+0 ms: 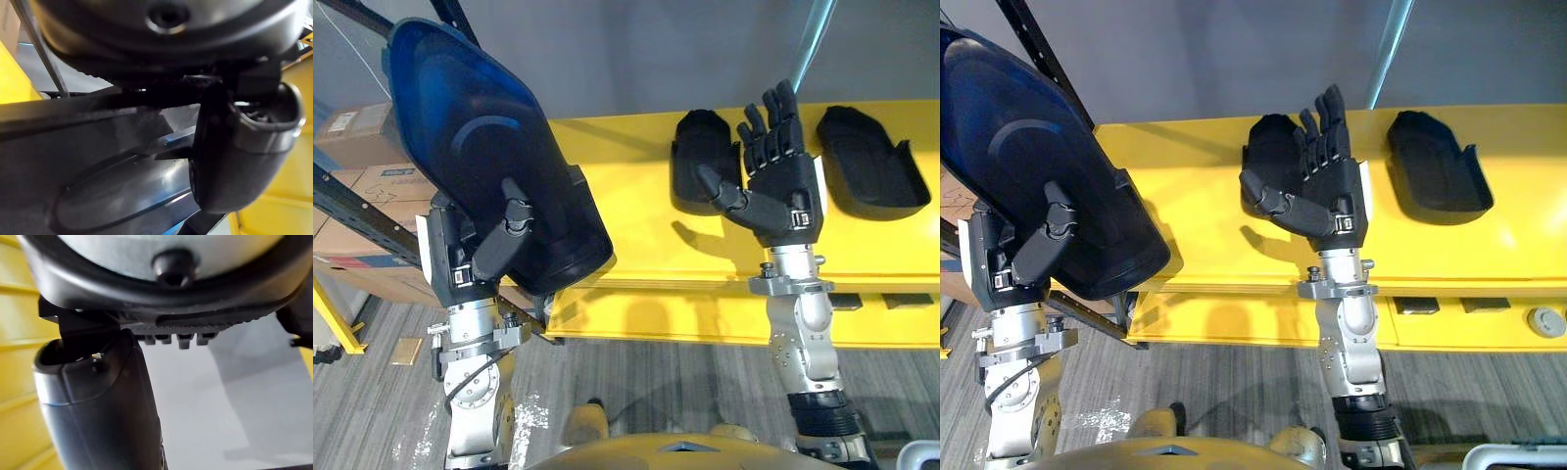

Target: Walk over and take three plastic housings, then place them on the shelf

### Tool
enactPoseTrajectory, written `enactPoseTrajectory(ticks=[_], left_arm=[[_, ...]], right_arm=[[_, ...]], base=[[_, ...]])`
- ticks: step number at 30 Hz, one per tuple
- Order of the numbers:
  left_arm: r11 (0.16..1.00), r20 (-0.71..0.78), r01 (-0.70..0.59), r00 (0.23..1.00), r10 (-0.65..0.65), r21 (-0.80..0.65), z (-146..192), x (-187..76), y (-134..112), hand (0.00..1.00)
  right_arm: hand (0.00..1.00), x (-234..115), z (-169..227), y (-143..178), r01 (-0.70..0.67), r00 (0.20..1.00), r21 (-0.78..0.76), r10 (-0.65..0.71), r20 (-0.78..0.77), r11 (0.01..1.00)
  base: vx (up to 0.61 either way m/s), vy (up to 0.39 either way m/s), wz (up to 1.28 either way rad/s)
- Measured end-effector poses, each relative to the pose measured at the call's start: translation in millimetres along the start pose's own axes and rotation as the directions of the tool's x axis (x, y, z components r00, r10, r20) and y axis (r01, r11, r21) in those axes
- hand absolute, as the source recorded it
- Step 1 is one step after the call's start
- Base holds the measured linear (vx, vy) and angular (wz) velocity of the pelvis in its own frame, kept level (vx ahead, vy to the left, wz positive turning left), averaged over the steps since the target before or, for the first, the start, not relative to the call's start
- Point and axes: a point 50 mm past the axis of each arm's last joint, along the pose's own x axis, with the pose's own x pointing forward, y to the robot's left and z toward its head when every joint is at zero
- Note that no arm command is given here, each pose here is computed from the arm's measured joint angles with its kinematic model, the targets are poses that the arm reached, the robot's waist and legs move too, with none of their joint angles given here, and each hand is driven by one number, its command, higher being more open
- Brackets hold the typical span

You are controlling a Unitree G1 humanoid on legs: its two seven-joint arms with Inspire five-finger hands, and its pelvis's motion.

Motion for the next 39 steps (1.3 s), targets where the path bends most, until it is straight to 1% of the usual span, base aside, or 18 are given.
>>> enactPoseTrajectory(ticks=[2,4,7,9,10,11,13,15,18,21,23,25,28,30,32,34,36,39], left_arm=[[0.999,-0.015,0.044,0.999,-0.044,-0.004,-0.9,1.3,-0.5,0.00],[0.996,-0.024,0.087,0.996,-0.087,0.005,-1.0,2.8,0.1,0.00],[0.990,-0.052,0.142,0.988,-0.143,-0.028,-4.0,8.8,-5.5,0.00],[0.981,-0.053,0.185,0.981,-0.188,-0.053,-5.5,17.1,-18.1,0.00],[0.974,-0.056,0.221,0.973,-0.223,-0.050,-6.5,20.8,-27.8,0.00],[0.970,-0.059,0.238,0.969,-0.240,-0.045,-7.1,22.0,-31.9,0.00],[0.960,-0.080,0.281,0.957,-0.278,0.017,-11.4,26.7,-39.7,0.00],[0.955,-0.099,0.288,0.955,-0.280,0.078,-15.4,30.5,-37.4,0.00],[0.958,-0.131,0.232,0.969,-0.212,0.170,-28.5,42.3,-26.9,0.00],[0.956,-0.156,0.091,0.987,-0.048,0.280,-46.1,72.1,-0.1,0.00],[0.947,-0.125,0.006,0.992,0.037,0.322,-46.1,92.4,13.1,0.00],[0.935,-0.085,-0.051,0.993,0.086,0.352,-41.9,106.1,19.5,0.00],[0.916,-0.048,-0.087,0.992,0.114,0.391,-34.0,121.7,29.6,0.00],[0.919,-0.025,-0.095,0.993,0.114,0.382,-26.4,130.2,33.4,0.00],[0.942,-0.026,-0.110,0.992,0.124,0.318,-22.6,141.1,35.1,0.00],[0.957,-0.079,-0.138,0.983,0.163,0.255,-30.6,154.5,40.6,0.00],[0.960,-0.140,-0.144,0.973,0.181,0.240,-40.9,158.1,46.8,0.00],[0.969,-0.237,-0.106,0.958,0.159,0.224,-55.2,162.3,43.8,0.00]], right_arm=[[1.00,-11.6,-11.0,9.3,0.040,0.998,0.062,-0.037,-0.041,0.997],[1.00,-17.3,-17.0,17.4,0.044,0.997,0.094,-0.038,-0.065,0.995],[1.00,-21.7,-19.4,21.0,0.026,0.996,0.065,-0.020,-0.087,0.998],[1.00,-24.5,-18.0,14.2,0.045,0.995,0.033,-0.042,-0.092,0.998],[1.00,-28.4,-16.5,6.3,0.065,0.993,0.008,-0.064,-0.099,0.998],[1.00,-30.4,-15.5,1.6,0.073,0.992,-0.010,-0.073,-0.104,0.997],[1.00,-34.3,-10.0,-18.6,0.074,0.986,-0.092,-0.087,-0.142,0.993],[1.00,-33.3,-3.6,-30.3,0.049,0.985,-0.147,-0.073,-0.157,0.988],[1.00,-29.9,6.7,-38.8,0.012,0.987,-0.191,-0.042,-0.153,0.981],[1.00,-23.5,18.2,-33.0,-0.070,0.991,-0.188,0.047,-0.124,0.980],[1.00,-18.7,22.0,-29.8,-0.104,0.990,-0.175,0.086,-0.108,0.979],[1.00,-12.8,21.6,-26.5,-0.123,0.989,-0.173,0.106,-0.108,0.977],[1.00,-10.0,17.3,-18.6,-0.166,0.981,-0.160,0.147,-0.128,0.973],[1.00,-8.5,16.1,-16.2,-0.202,0.973,-0.164,0.178,-0.150,0.965],[1.00,-4.4,15.2,-14.7,-0.219,0.968,-0.166,0.194,-0.159,0.961],[1.00,0.0,13.4,-10.6,-0.242,0.963,-0.158,0.216,-0.162,0.957],[1.00,2.8,12.5,-6.0,-0.262,0.958,-0.150,0.238,-0.161,0.953],[1.00,2.6,9.0,-1.5,-0.277,0.951,-0.133,0.252,-0.177,0.952]], base=[[-0.11,0.280,-0.45],[-0.12,0.110,-0.47],[-0.07,-0.035,-0.08],[-0.04,-0.085,0.44],[0.00,-0.083,0.35],[0.03,-0.077,0.27],[0.04,-0.099,0.16],[0.03,-0.066,0.00],[-0.01,-0.031,-0.15],[-0.12,-0.011,-0.16],[-0.08,-0.022,0.03],[-0.07,-0.024,0.01],[-0.02,-0.008,-0.01],[0.00,0.000,0.00],[-0.02,-0.019,0.00],[-0.07,-0.035,0.01],[-0.05,-0.021,-0.06],[-0.03,-0.010,-0.13]])
